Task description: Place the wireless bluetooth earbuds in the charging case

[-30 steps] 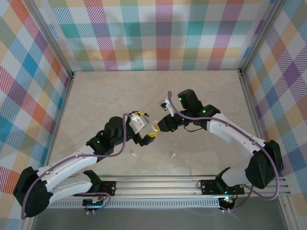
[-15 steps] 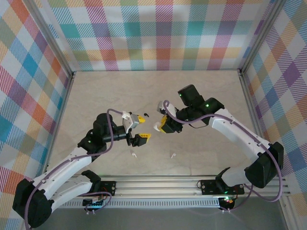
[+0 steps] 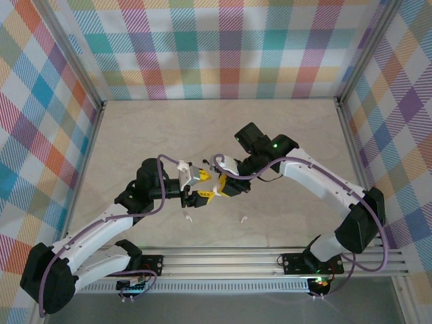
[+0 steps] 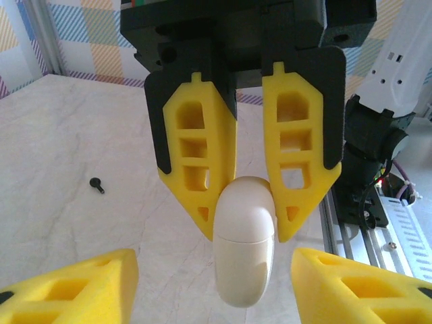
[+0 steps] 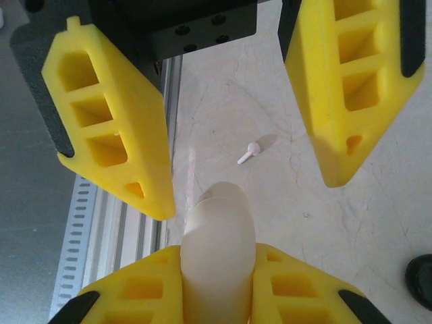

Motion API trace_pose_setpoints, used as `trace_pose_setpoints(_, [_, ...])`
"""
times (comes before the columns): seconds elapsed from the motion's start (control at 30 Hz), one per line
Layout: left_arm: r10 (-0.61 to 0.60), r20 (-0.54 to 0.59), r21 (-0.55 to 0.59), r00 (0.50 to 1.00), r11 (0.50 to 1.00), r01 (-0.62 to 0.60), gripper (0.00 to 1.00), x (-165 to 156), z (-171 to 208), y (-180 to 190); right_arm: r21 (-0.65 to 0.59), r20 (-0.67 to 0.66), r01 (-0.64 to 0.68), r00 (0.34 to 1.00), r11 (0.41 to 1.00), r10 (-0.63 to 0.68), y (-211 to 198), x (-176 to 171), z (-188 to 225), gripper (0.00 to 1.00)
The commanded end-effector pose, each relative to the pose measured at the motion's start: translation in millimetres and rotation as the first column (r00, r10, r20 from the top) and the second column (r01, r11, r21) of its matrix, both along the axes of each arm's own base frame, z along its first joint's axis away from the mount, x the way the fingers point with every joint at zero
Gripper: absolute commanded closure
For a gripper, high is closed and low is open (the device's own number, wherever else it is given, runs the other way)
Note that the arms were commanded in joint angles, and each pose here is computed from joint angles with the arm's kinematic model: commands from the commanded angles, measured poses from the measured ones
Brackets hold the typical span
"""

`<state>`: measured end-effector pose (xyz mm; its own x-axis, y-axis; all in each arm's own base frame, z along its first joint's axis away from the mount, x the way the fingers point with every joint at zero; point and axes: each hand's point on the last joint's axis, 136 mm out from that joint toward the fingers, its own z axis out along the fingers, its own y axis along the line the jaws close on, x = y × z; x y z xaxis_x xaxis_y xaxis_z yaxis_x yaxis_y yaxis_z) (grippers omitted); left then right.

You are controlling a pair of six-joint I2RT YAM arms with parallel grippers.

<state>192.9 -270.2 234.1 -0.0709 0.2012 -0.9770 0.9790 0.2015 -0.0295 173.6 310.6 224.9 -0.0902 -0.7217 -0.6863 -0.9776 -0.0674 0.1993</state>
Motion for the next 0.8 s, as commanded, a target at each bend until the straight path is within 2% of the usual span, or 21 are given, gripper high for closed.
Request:
trace_pose_setpoints(0.0, [-0.069,0.008,-0.002,0.998,0.998,0.069,0.41,-12.7,-1.7,-2.5,0.031,0.053,-0.057,0.997,0.998,0.056,2.8,-5.1,13.2,0.85])
trace_pose_setpoints(0.1, [-0.088,-0.006,-0.001,0.996,0.996,0.088,0.47,-14.2,-2.8,-4.6,0.021,0.062,-0.066,0.996,0.998,0.065,2.1,-6.9,12.1,0.85])
trace_pose_setpoints(0.37, [-0.115,-0.035,0.015,0.993,0.993,0.116,0.49,-13.2,-4.6,-10.6,0.035,0.09,-0.072,0.994,0.997,0.069,2.3,-9.0,17.0,0.86])
trace_pose_setpoints(0.77, [-0.14,-0.031,0.017,0.99,0.99,0.14,0.59,-17.2,-2.3,-13.4,0.04,0.096,-0.078,0.993,0.996,0.074,4.4,-9.2,16.8,0.86])
